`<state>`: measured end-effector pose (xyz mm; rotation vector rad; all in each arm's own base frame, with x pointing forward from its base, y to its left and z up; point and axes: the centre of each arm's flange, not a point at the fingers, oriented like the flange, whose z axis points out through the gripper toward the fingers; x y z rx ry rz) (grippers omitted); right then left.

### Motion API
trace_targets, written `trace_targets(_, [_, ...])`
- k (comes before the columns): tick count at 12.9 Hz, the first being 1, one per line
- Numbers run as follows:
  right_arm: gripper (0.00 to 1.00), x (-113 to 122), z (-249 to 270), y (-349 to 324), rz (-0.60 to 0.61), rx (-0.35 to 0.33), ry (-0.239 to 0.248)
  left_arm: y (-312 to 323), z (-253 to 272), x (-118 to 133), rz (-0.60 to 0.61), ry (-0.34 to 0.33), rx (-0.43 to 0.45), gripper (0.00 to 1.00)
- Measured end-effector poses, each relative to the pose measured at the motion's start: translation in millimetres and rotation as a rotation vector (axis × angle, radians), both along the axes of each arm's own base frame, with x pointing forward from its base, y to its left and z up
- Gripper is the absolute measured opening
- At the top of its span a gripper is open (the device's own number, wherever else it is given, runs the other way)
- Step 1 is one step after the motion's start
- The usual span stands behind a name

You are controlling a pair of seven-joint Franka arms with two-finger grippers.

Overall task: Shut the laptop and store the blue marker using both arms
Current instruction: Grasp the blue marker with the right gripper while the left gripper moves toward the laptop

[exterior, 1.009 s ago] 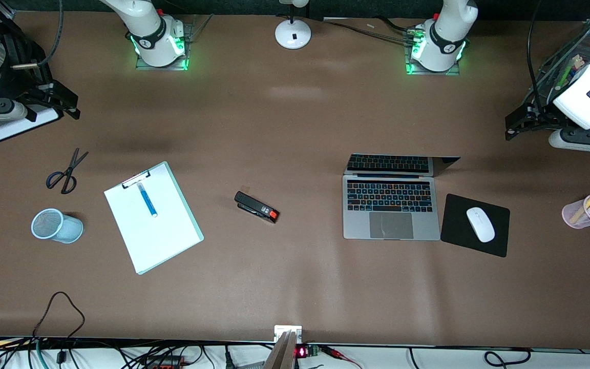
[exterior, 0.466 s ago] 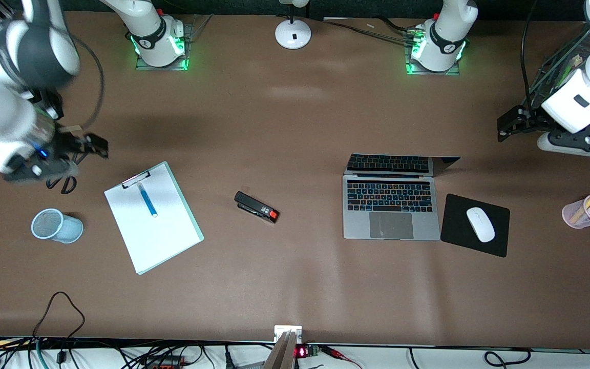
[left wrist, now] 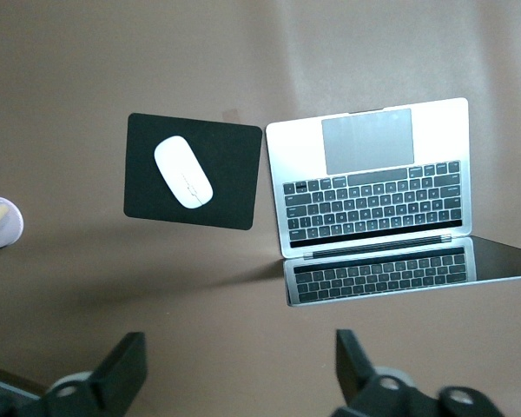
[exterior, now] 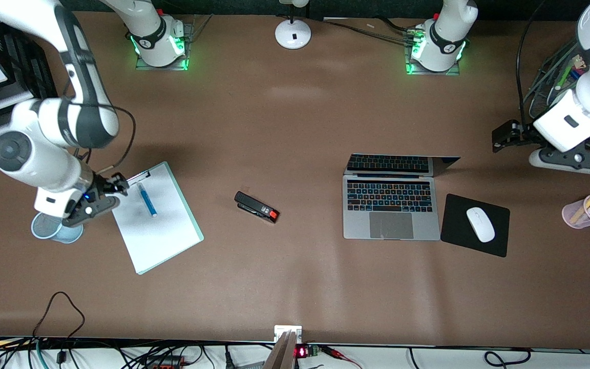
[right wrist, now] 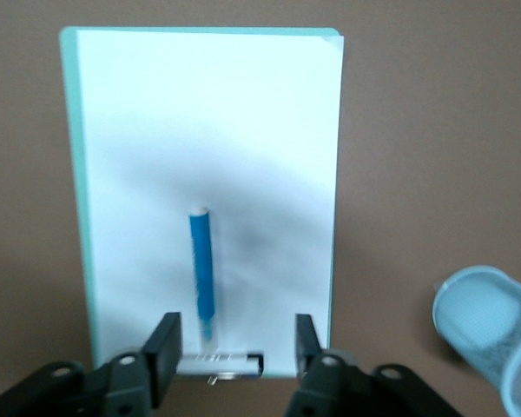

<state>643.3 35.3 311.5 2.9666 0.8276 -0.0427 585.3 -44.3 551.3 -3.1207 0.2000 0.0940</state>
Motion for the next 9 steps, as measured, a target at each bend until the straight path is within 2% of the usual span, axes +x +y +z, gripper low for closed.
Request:
trace_targets(3, [0.57,6,-52,9,0.03,-0.002,0.001,0,-10,-6,-0.001,0.081,0.006,0.55])
trace_targets(4, [0.57,6,-67,15,0.034,0.004,0.009,-1,-10,-7,-0.002,0.095,0.007,0.45])
trace_targets(5, [0.51,5,-78,19,0.034,0.013,0.017,-3,-11,-11,-0.005,0.125,0.01,0.33])
trace_targets(7, [0.46,3,-91,24,0.039,0.019,0.032,-11,-18,-21,-0.019,0.206,0.016,0.11])
trace_targets(8, [0.44,3,-96,28,0.044,0.022,0.036,-17,-21,-26,-0.024,0.235,0.016,0.01])
trace_targets(9, [0.44,2,-102,31,0.048,0.025,0.037,-26,-26,-29,-0.017,0.26,0.004,0.01])
